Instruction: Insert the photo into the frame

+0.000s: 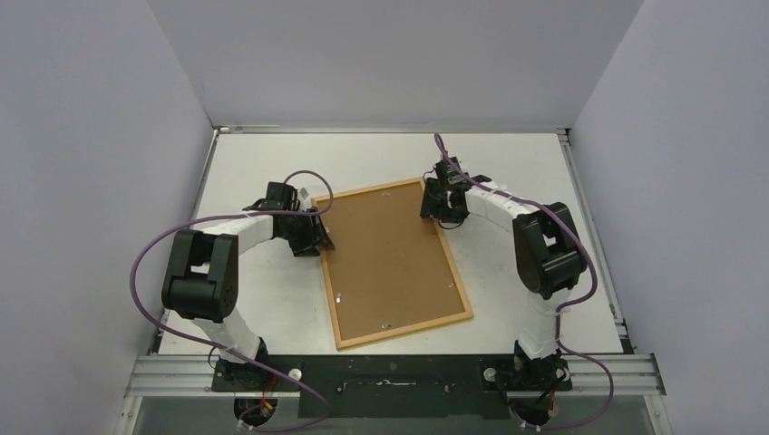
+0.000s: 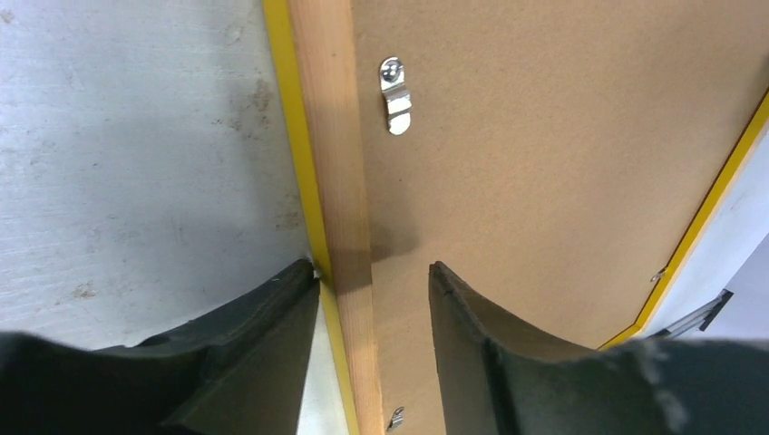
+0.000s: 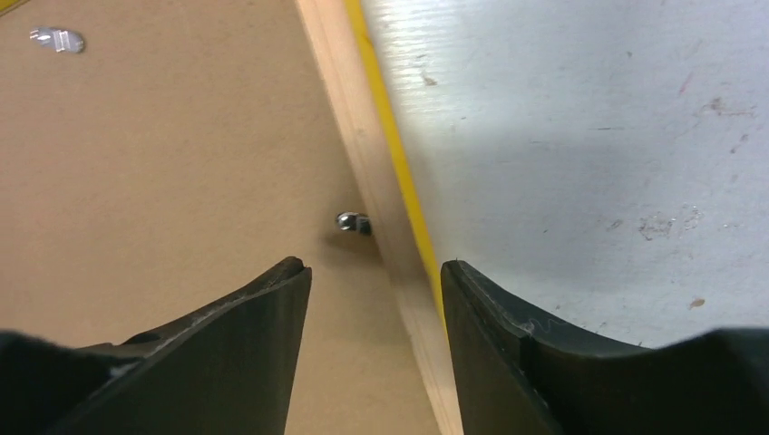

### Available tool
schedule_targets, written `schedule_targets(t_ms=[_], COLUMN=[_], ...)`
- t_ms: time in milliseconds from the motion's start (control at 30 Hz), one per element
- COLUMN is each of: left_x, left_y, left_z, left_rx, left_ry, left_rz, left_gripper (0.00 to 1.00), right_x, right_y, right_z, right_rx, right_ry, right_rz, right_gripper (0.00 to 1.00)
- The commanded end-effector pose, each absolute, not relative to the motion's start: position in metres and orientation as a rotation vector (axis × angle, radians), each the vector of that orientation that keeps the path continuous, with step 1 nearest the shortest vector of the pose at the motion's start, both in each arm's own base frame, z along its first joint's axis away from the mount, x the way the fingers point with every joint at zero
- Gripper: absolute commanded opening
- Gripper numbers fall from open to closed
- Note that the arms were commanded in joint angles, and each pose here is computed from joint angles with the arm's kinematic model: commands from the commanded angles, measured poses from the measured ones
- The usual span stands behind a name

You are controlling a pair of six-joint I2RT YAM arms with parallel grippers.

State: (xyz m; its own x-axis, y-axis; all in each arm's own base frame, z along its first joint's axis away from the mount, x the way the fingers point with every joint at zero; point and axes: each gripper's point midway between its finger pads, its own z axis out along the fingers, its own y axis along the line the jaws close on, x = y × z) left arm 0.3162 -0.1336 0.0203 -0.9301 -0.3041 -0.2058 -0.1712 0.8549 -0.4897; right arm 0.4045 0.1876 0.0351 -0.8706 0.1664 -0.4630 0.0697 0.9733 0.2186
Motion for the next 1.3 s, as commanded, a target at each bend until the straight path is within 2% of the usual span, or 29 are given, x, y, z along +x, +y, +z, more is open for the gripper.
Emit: schedule_targets(t_ms=[0, 167, 367, 700, 867, 1100, 1267], left_x=[0.319, 0.329, 0.342, 0.378, 0.387, 0.388, 0.395], left_y=[-0.124, -0.117, -0.108, -0.111, -0.105, -0.107, -0.11], left_z=[0.016, 0.032, 0.034, 0.038, 0.036, 0.038, 0.037], left_rx=[-0.376, -0.432, -0.492, -0.458, -0.444, -0.417, -0.415], left_ry=[2.729, 2.661, 2.649, 2.658, 2.671, 2.716, 2.729], left_rz=[-0.608, -0.648, -0.653, -0.688, -0.66, -0.671, -0.698], left_gripper=[0.54, 0.67, 0.68, 0.65, 0.63, 0.61, 0.54], right_x=[0.415, 0.428, 0.454, 0.485, 0.497, 0.507, 0.507], right_y=[0.201, 0.208, 0.224, 0.272, 0.305, 0.327, 0.325], right_z=[0.081, 0.076, 0.083, 0.096, 0.098, 0.075, 0.06], right_rx=[0.137, 0.078, -0.057, -0.549, -0.808, -1.013, -1.149], right_ry=[2.538, 2.536, 2.484, 2.325, 2.195, 2.173, 2.159], right_rz=[0.368, 0.373, 0.383, 0.32, 0.386, 0.446, 0.44], right_gripper=[0.59, 0.68, 0.71, 0.72, 0.72, 0.73, 0.73])
